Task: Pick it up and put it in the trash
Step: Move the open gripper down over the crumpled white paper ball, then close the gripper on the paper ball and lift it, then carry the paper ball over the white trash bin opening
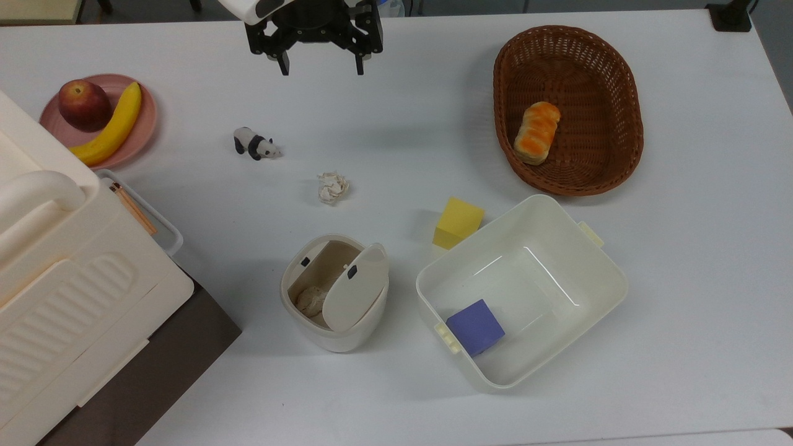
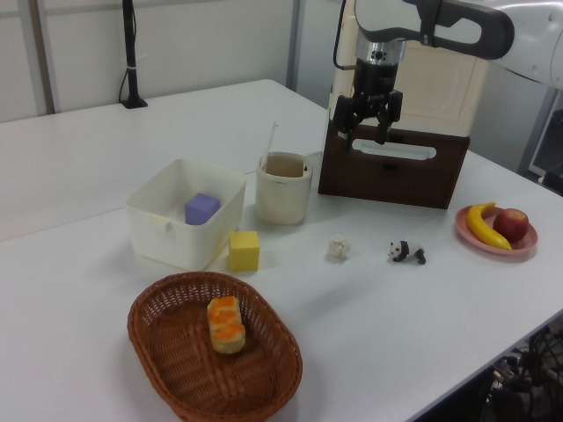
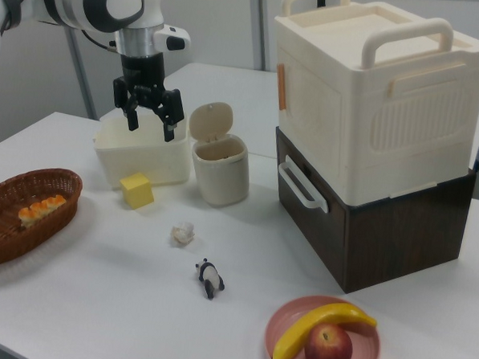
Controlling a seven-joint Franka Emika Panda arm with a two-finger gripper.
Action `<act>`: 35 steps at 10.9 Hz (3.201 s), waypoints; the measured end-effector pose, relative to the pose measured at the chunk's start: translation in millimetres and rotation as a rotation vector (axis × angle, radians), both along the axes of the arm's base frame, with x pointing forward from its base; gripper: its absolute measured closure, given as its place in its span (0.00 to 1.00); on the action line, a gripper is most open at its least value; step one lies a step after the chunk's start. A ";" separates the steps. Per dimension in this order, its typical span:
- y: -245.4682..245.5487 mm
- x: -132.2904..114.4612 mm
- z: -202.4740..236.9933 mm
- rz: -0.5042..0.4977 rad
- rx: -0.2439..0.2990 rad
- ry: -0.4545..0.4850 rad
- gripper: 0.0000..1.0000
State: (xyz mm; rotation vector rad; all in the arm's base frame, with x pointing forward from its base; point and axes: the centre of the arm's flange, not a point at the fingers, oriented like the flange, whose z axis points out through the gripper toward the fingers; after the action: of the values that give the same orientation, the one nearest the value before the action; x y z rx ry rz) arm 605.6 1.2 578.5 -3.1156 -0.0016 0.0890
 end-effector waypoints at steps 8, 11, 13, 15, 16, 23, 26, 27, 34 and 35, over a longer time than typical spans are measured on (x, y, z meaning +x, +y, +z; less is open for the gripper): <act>-2.1 2.7 -16.4 0.003 -0.001 0.024 0.00; -6.4 17.5 -69.5 0.004 -0.022 0.015 0.00; -10.4 27.3 -106.4 0.029 -0.032 0.044 0.00; -14.7 33.6 -131.9 0.041 -0.045 0.070 0.00; -13.5 37.8 -146.7 0.050 -0.055 0.057 0.00; 11.0 39.4 -267.0 0.150 -0.129 0.115 0.09; 18.9 39.5 -265.5 0.165 -0.134 0.106 0.53; 18.3 46.4 -252.4 0.162 -0.134 0.070 0.67; -1.5 100.7 -85.3 0.037 -0.039 -0.364 0.86; -8.0 107.7 -78.1 -0.008 -0.035 -0.446 0.86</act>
State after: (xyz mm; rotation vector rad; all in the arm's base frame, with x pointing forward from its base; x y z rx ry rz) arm 713.3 -6.8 500.5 -3.0926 0.0040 -0.6098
